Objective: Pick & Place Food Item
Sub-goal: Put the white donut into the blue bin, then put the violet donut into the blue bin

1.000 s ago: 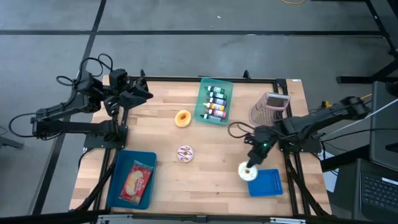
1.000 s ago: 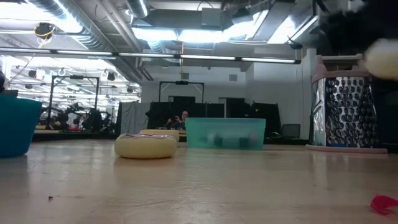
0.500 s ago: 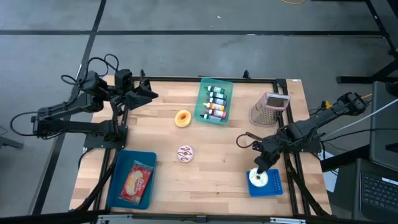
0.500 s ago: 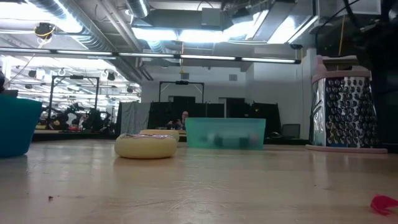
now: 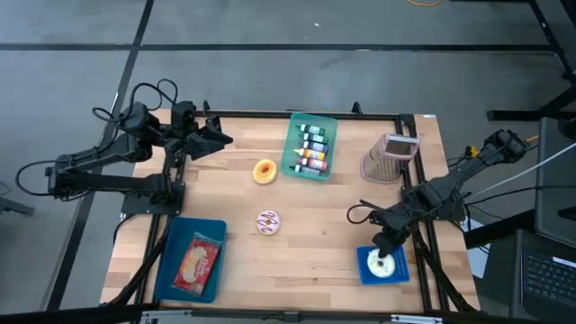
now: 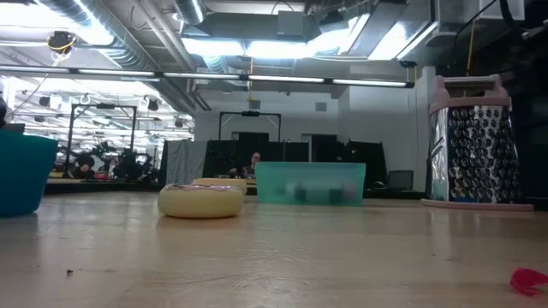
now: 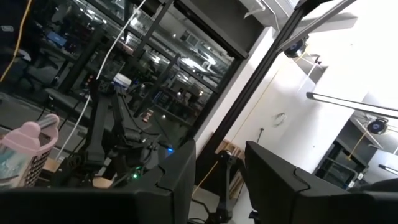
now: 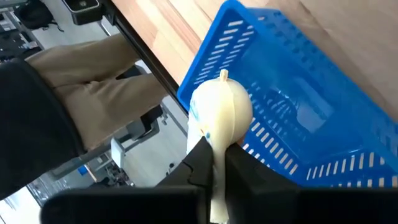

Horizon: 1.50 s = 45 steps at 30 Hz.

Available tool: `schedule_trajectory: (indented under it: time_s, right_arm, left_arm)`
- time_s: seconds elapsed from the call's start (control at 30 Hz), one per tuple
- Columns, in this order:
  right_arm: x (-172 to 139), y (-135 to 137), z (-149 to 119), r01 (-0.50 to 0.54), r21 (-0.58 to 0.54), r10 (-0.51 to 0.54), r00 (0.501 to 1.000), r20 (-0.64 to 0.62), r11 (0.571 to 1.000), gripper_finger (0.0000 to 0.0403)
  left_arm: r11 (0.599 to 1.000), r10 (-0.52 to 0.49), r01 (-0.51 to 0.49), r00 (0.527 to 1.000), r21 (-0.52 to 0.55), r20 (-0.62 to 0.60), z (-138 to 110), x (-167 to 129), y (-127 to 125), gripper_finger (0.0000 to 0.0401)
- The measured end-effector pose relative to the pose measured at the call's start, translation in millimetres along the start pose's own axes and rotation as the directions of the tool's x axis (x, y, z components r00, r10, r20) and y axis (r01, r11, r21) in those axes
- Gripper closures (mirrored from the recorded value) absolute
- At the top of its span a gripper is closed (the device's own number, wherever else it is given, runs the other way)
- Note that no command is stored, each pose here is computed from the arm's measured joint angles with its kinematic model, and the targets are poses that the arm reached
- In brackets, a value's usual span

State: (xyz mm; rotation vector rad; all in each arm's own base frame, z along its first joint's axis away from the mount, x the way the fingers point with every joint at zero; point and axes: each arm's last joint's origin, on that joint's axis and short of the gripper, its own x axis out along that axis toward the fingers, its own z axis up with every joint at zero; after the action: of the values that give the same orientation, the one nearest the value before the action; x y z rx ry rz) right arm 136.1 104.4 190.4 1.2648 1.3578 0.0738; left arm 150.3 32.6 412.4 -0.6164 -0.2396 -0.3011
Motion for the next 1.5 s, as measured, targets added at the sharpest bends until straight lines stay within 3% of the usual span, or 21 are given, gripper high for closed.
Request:
schedule_trajectory:
  time_s: [0.3, 0.93, 1.27, 1.5]
  right_arm:
    - [2, 0, -3, 0.006, 0.031, -0.007, 0.998, 0.054, 1.000, 0.0354]
    - [5, -1, -13, 0.021, 0.066, -0.024, 0.999, 0.034, 0.998, 0.0191]
    - [6, -1, -16, 0.019, 0.097, -0.022, 0.999, 0.027, 0.995, 0.0179]
    - [6, 7, -13, -0.071, 0.102, 0.059, 0.992, 0.112, 0.992, 0.0179]
  left_arm:
    - [1.000, 0.016, -0.016, 1.000, -0.019, -0.017, -2, 0, 2, 0.0267]
    - [1.000, 0.016, -0.016, 1.000, -0.020, -0.016, -2, 0, 2, 0.0267]
    - [1.000, 0.016, -0.016, 1.000, -0.020, -0.016, -2, 0, 2, 0.0267]
    - [1.000, 0.016, -0.016, 1.000, -0.017, -0.017, -2, 0, 2, 0.0267]
